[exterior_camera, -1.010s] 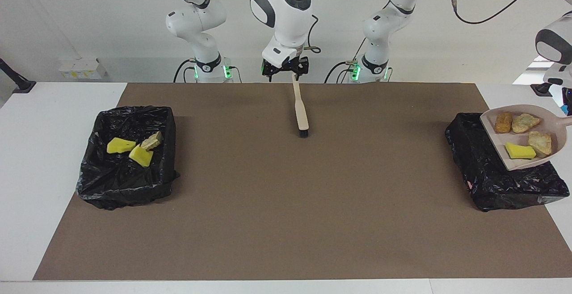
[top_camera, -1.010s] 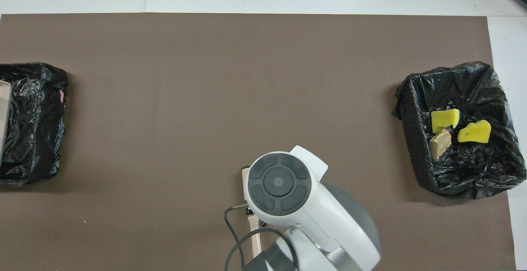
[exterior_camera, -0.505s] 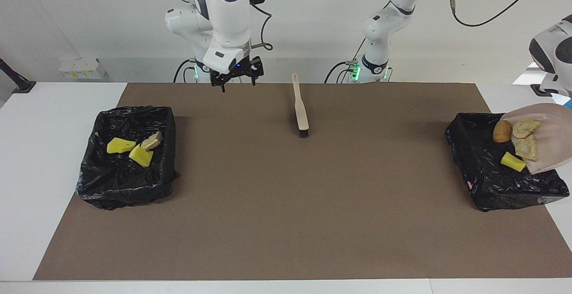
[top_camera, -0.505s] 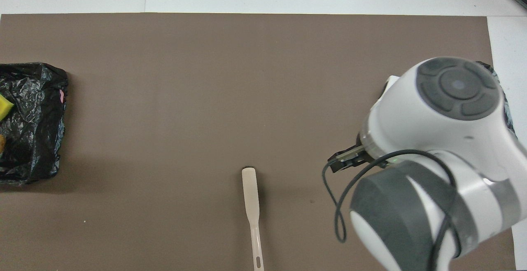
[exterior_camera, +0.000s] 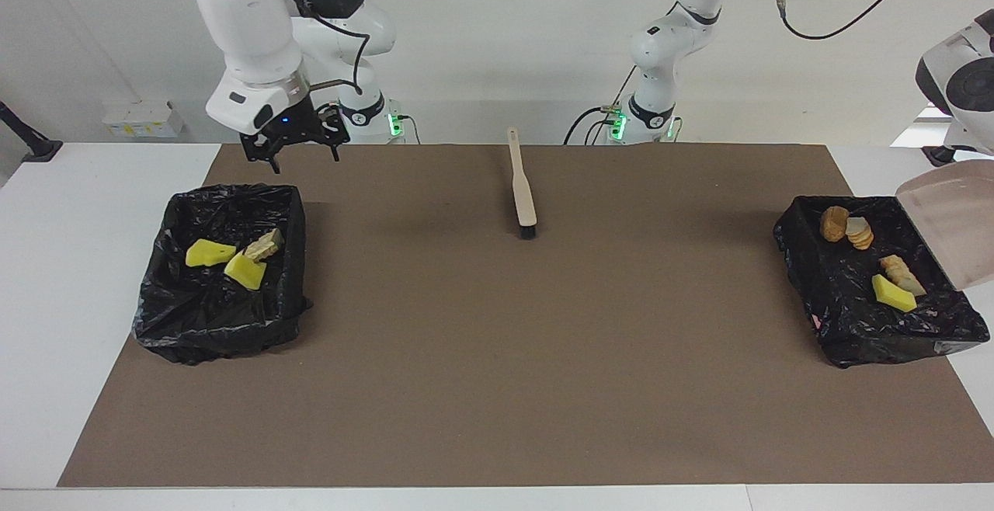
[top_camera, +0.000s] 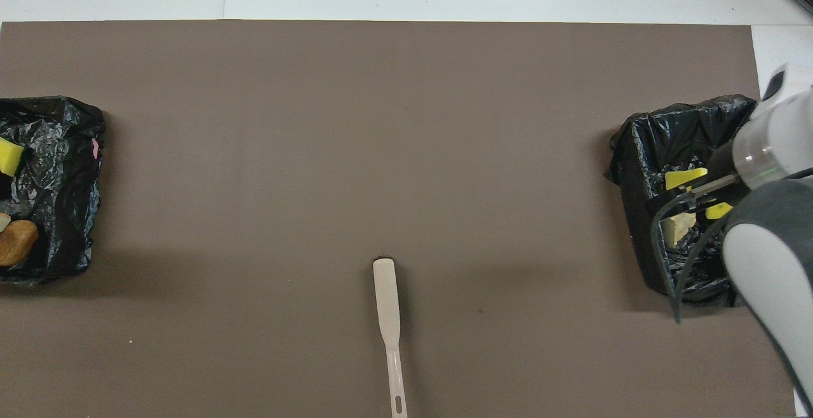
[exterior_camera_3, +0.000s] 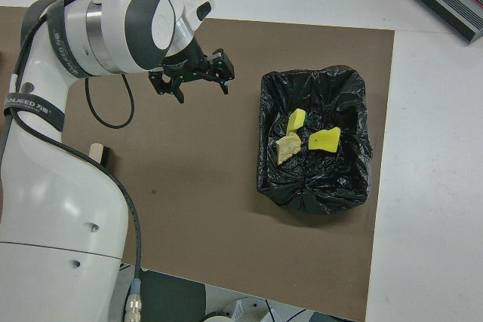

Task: Sweep and dump trash in bin

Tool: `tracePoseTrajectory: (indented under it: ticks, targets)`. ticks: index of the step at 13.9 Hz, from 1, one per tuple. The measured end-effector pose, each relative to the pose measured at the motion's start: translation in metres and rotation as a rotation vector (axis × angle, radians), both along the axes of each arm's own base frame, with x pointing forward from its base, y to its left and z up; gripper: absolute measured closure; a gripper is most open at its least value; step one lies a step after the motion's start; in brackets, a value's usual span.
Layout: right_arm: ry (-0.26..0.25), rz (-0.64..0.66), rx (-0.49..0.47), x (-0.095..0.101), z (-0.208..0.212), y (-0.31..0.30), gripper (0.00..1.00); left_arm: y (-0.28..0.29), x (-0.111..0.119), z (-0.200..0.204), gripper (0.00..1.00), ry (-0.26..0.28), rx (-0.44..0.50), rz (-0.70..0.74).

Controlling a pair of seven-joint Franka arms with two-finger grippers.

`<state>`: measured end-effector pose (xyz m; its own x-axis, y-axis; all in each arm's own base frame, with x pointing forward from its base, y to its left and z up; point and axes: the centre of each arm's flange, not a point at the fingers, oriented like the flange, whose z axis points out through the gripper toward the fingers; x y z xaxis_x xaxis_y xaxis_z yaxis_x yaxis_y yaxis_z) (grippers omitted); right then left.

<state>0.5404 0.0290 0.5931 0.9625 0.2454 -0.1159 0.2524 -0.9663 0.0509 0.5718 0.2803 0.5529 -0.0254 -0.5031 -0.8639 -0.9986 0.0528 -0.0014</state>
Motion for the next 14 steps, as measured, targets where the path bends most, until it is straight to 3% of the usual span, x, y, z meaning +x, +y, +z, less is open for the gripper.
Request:
tracePoseTrajectory:
  ticks: [3,7,10,14]
  targets:
    - [-0.054,-0.107,0.004,0.006,0.005,-0.047,0.00,-0.045,0.010,0.005,0.69,-0.025,-0.087,0.008]
    - [-0.071,-0.198,0.019,0.008,0.006,-0.045,0.00,-0.105,0.024,-0.015,0.69,-0.101,-0.387,0.064]
    - [-0.072,-0.204,0.044,0.008,0.006,-0.041,0.00,-0.184,0.037,-0.043,0.69,-0.197,-0.586,0.197]
    - [-0.072,-0.204,0.047,0.008,0.006,-0.040,0.00,-0.342,0.041,-0.103,0.69,-0.339,-0.701,0.469]
